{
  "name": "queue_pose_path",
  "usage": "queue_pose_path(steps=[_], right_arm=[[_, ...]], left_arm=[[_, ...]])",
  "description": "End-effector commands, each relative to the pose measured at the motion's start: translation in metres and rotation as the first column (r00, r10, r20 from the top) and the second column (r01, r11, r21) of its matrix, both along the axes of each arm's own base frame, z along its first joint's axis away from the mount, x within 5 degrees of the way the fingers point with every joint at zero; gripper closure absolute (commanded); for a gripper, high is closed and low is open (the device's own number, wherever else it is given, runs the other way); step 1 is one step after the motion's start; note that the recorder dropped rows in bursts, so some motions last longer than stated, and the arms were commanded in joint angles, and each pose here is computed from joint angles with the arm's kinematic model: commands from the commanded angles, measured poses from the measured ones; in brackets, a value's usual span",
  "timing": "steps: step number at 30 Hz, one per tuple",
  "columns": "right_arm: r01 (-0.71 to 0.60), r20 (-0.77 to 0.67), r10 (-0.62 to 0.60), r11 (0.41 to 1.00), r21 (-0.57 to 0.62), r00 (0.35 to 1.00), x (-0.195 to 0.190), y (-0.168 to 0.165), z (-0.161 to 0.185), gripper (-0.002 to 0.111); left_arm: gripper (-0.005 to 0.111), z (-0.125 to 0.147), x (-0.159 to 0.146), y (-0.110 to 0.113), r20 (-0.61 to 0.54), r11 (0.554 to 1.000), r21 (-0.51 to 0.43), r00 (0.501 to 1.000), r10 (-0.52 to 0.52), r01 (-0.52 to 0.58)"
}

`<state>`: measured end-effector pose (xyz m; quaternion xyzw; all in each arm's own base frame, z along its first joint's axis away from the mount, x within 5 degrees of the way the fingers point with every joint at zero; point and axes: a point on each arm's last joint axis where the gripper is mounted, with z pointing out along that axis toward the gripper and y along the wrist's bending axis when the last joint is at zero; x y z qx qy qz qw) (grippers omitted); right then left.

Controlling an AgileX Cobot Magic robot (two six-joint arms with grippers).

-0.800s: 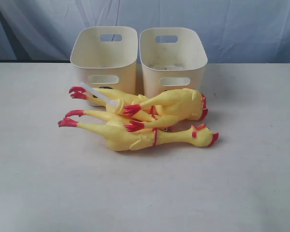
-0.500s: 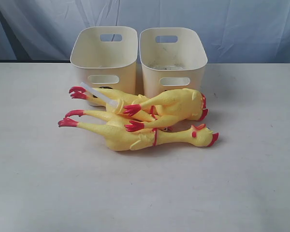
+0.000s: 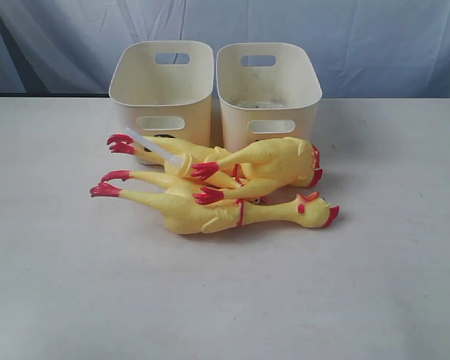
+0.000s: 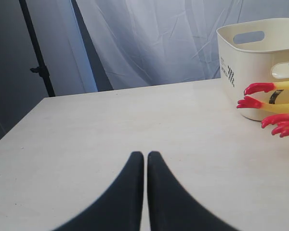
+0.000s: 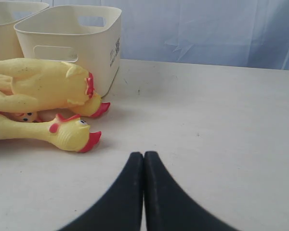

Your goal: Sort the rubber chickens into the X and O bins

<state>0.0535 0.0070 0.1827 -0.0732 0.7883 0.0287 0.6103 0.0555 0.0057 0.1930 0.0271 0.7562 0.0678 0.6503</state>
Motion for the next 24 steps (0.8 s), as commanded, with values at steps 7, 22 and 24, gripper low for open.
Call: queue_pose_path(steps=[7,22,24], right_arm=[[0.004,0.01,-0.004,1.0,-0.005,1.0,0.0,0.0,0.0,0.108],[-0.011,0.125,-0.003,0.994,0.108,0.992,0.002,0.002,0.012,0.108],[-0.017,0.168,-0.009,0.988,0.153,0.986,0.002,0.003,0.017,0.108]], left_arm=[[0.103,0.0,0.0,0.0,0.006,1.0,-0.002,1.0,0.003,-0.003],[0.103,0.0,0.0,0.0,0.006,1.0,-0.002,1.0,0.003,-0.003],[0.103,0.0,0.0,0.0,0.006,1.0,-0.002,1.0,0.003,-0.003]])
